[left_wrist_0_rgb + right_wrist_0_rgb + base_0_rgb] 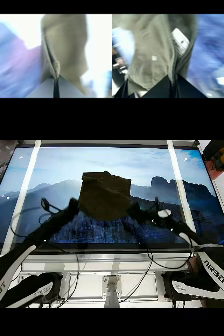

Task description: Fold the clothes and pants, and hang the long-sleeved shirts on hangers.

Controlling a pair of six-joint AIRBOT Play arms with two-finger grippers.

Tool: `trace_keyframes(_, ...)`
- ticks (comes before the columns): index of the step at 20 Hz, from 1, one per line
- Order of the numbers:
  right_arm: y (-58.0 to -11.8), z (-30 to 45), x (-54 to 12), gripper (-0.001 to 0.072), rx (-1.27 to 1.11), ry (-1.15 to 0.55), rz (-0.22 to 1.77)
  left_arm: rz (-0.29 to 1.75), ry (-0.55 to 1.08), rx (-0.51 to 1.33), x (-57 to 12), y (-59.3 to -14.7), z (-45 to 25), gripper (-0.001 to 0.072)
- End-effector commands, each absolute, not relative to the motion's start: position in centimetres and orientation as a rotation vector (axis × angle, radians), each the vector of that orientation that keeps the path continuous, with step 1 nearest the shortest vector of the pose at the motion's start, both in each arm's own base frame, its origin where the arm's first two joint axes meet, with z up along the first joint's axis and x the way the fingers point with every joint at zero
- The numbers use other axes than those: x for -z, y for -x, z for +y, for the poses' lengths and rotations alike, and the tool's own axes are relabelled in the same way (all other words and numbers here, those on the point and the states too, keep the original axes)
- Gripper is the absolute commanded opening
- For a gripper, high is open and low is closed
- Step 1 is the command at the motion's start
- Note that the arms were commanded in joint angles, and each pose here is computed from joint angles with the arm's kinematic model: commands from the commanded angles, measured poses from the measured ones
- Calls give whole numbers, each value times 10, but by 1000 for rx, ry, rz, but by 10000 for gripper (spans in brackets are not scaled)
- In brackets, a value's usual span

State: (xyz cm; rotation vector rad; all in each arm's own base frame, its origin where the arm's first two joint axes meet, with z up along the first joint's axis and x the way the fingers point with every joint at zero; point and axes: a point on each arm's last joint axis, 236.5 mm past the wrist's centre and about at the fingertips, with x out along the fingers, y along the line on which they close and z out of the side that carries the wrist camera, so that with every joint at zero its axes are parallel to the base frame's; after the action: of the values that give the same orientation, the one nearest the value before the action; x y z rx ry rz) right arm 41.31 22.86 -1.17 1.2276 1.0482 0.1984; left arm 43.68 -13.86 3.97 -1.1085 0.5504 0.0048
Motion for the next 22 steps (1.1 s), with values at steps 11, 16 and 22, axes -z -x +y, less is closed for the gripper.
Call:
trace_keyframes(11, -509, 220, -337, 32, -601, -1069, 322, -162, 1019, 362, -380, -506, -140, 10)
trace_keyframes(16, -549, 195, -311, 32, -461, -1069, 247, -111, 1017, 320, -347, -533, -140, 9)
trace_keyframes(22, -598, 181, -328, 31, -423, -1087, 122, -92, 1111, 308, -335, -589, -143, 8)
